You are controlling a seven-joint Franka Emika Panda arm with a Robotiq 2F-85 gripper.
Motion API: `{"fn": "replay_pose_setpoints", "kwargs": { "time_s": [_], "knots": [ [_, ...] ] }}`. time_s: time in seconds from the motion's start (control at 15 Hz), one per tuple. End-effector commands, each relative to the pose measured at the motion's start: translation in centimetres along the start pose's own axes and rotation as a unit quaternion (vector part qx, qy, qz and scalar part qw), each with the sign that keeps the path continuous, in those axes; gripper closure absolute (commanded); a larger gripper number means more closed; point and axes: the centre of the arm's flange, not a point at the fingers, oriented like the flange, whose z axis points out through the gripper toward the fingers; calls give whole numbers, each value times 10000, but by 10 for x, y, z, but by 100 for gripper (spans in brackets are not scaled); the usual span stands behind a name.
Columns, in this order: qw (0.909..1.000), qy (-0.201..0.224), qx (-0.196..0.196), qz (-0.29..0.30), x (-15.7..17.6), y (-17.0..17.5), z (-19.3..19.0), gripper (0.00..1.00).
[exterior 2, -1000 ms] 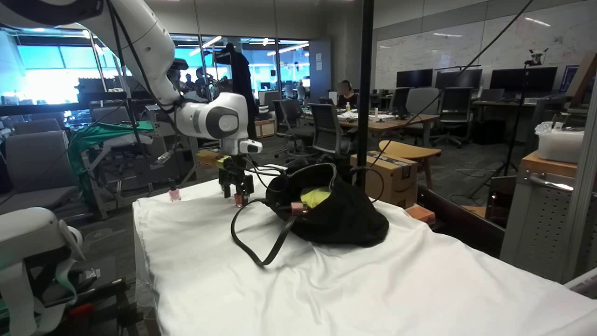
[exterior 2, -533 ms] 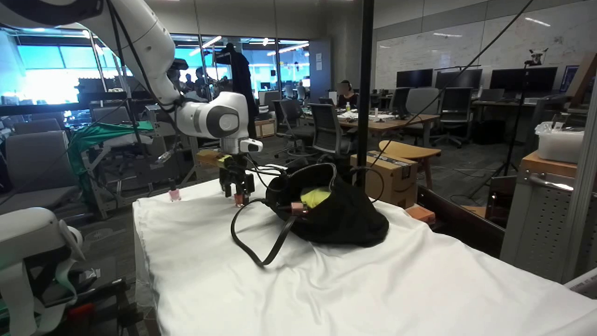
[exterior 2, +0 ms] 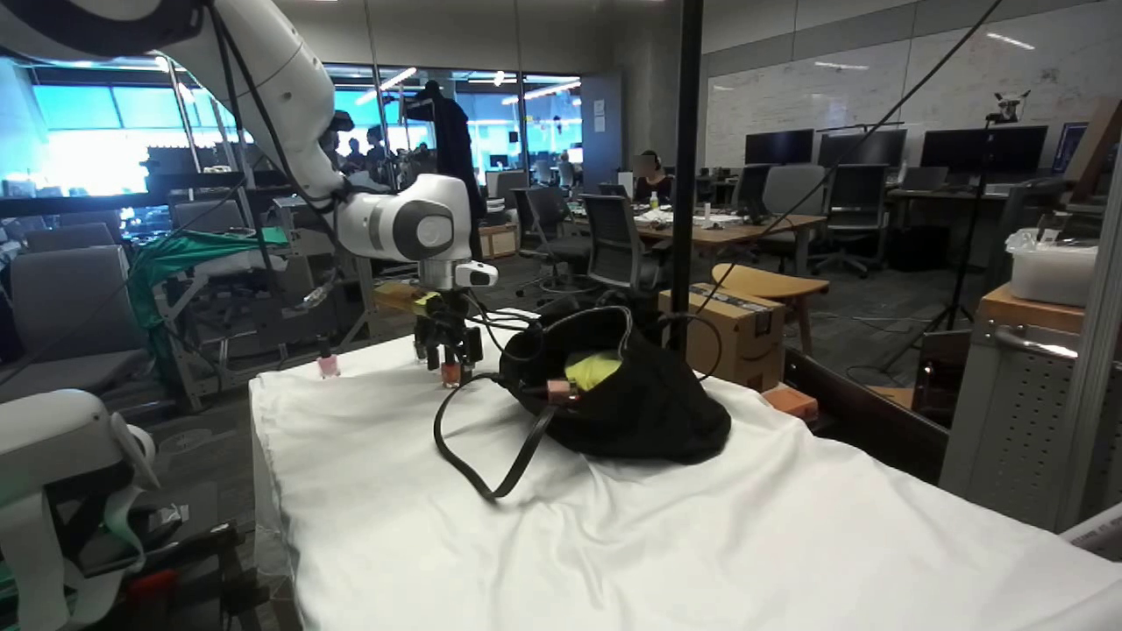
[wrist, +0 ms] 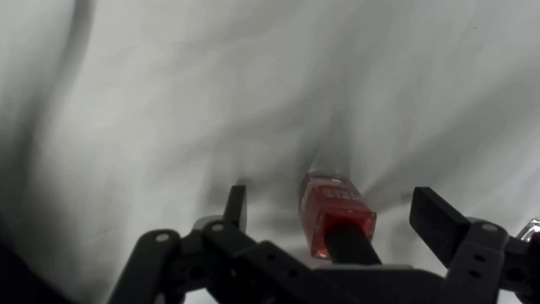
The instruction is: Pick up the nail polish and put them in the bag
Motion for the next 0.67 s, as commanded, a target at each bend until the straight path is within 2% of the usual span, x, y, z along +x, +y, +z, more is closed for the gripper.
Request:
{"fn": "replay_pose_setpoints", "kwargs": {
  "time_s": [0.0, 0.6],
  "knots": [
    [10000, -16, -59, 8, 8, -2, 6, 0],
    [9996, -188, -199, -63, -3, -3, 2, 0]
  ]
}}
